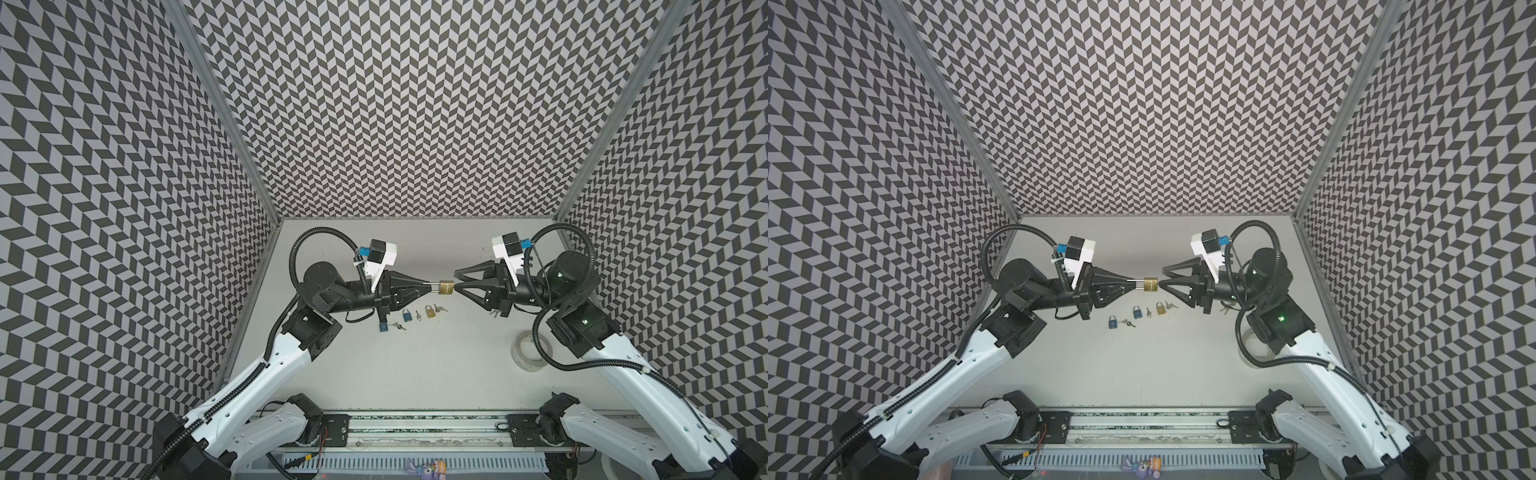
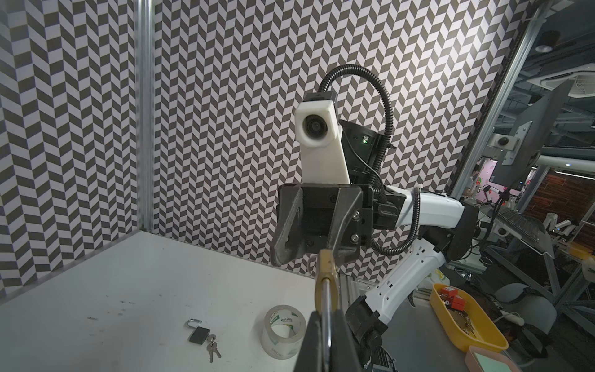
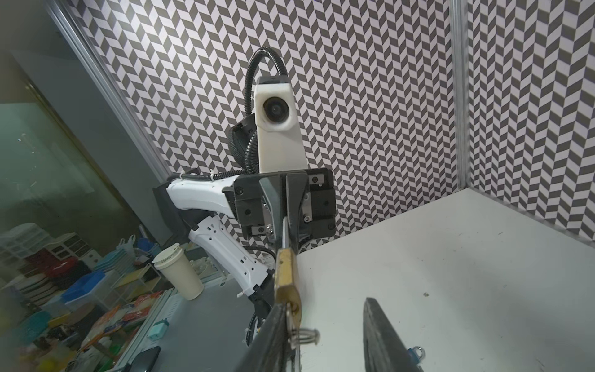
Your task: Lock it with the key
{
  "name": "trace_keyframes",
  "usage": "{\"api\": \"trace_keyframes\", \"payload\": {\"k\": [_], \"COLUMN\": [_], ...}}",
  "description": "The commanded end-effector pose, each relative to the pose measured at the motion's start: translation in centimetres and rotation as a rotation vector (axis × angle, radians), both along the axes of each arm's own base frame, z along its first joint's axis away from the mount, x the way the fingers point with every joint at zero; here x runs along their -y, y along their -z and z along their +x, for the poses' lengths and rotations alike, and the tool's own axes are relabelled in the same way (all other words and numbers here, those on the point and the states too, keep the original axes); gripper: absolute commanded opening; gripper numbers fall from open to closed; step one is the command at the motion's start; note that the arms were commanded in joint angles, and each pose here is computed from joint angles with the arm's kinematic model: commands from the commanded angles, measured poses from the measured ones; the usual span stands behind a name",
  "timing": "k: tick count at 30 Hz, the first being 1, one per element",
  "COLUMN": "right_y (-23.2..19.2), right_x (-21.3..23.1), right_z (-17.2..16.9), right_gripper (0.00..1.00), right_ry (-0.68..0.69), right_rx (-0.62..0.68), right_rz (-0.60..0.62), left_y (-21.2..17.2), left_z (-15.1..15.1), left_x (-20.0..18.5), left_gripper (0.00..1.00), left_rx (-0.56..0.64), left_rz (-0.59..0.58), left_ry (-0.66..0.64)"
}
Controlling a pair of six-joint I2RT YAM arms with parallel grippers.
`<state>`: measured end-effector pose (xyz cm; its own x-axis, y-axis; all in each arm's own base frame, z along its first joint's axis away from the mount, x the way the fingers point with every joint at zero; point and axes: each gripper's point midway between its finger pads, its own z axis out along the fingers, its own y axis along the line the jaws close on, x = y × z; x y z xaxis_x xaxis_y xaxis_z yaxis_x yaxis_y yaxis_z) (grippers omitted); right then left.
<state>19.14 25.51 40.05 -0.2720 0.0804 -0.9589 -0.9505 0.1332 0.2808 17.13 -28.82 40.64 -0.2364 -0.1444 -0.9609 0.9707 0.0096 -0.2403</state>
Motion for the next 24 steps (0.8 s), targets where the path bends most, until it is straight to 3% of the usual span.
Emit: {"api": "trace_keyframes", "payload": {"k": [1, 11, 24], "right_y": [-1.7, -1.6, -1.7], "right_x": [0.3, 0.4, 1.6], "right_z": [-1.0, -1.4, -0.9], "right_gripper": [0.29, 0.00, 0.00], "right_ry": [-0.024, -0.027, 0.093], "right_rx": [0.059, 0.069, 0.109], "right_rz": [0.032, 0.029, 0.006], "left_y": [-1.2, -1.0, -1.8], "left_z": [-0.7, -0.4, 0.7], "left_x": [-0.2, -0.3, -3.2], "left_gripper": [0.00, 0.00, 0.00], "left_rx": [0.041, 0.042, 0.069], "left_rz": [-0.029, -0.028, -0.034], "left_ry": [0.022, 0.005, -0.063]}}
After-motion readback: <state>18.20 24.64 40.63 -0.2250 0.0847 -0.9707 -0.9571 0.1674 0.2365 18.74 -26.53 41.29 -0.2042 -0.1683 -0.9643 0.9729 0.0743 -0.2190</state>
